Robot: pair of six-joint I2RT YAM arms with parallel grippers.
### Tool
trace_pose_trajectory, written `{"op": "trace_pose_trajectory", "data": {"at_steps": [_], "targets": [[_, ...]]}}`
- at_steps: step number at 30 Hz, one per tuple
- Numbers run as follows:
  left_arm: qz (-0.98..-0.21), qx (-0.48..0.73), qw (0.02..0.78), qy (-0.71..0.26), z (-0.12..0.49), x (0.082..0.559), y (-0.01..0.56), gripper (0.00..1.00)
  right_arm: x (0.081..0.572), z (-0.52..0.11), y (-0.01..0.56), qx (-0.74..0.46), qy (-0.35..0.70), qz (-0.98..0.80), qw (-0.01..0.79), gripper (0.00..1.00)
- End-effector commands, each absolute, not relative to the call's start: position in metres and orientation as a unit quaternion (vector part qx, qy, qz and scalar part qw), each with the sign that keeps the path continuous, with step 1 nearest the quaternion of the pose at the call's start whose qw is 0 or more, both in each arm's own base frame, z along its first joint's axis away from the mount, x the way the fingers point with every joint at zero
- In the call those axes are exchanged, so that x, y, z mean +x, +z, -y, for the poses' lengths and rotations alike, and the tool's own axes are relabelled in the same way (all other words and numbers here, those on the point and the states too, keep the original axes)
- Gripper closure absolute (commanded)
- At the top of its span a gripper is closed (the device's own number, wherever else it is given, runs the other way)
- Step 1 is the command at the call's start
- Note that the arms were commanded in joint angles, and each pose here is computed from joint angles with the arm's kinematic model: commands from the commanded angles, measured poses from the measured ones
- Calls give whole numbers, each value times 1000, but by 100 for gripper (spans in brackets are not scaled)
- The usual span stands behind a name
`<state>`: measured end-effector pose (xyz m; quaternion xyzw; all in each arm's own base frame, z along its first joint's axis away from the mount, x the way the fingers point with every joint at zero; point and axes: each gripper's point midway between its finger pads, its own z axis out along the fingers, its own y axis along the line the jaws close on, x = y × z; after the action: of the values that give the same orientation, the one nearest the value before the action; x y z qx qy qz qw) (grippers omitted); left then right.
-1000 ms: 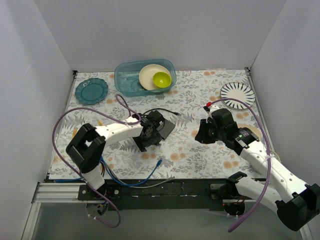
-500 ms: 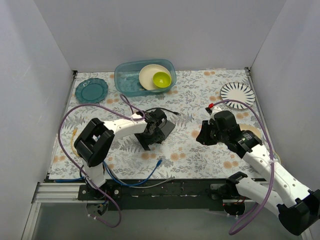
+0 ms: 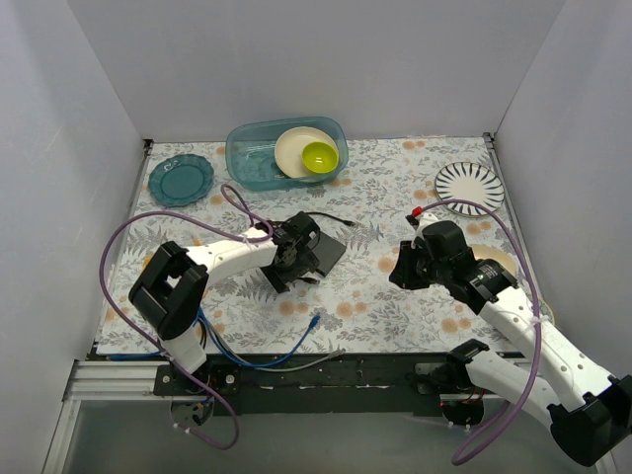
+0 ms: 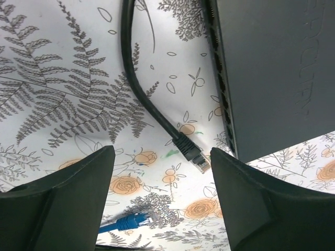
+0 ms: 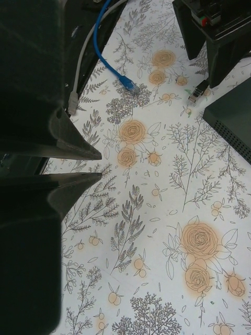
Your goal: Pull the plug from the switch port
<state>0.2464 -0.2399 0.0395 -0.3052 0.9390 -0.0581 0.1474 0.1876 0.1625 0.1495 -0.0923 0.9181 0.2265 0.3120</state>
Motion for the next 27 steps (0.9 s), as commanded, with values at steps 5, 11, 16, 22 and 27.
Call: {"op": "trace_pose_trajectory", "data": {"at_steps": [5, 11, 16, 22, 27], "targets": [[-865, -481, 122, -81, 248, 266, 32, 26, 191, -161, 157, -101, 222, -911, 333, 76], [-882, -463, 79, -33, 252, 260, 11, 30, 194, -159, 161, -103, 215, -910, 339, 76], [-890, -453, 35, -30, 250, 239, -6, 56, 194, -158, 162, -104, 213, -909, 343, 76], [-901, -431, 20, -42, 237, 213, 4, 100, 197, -154, 161, -100, 202, -909, 350, 76], [-898, -424, 87, -77, 226, 226, 51, 100, 200, -156, 164, -101, 202, -907, 354, 76]]}}
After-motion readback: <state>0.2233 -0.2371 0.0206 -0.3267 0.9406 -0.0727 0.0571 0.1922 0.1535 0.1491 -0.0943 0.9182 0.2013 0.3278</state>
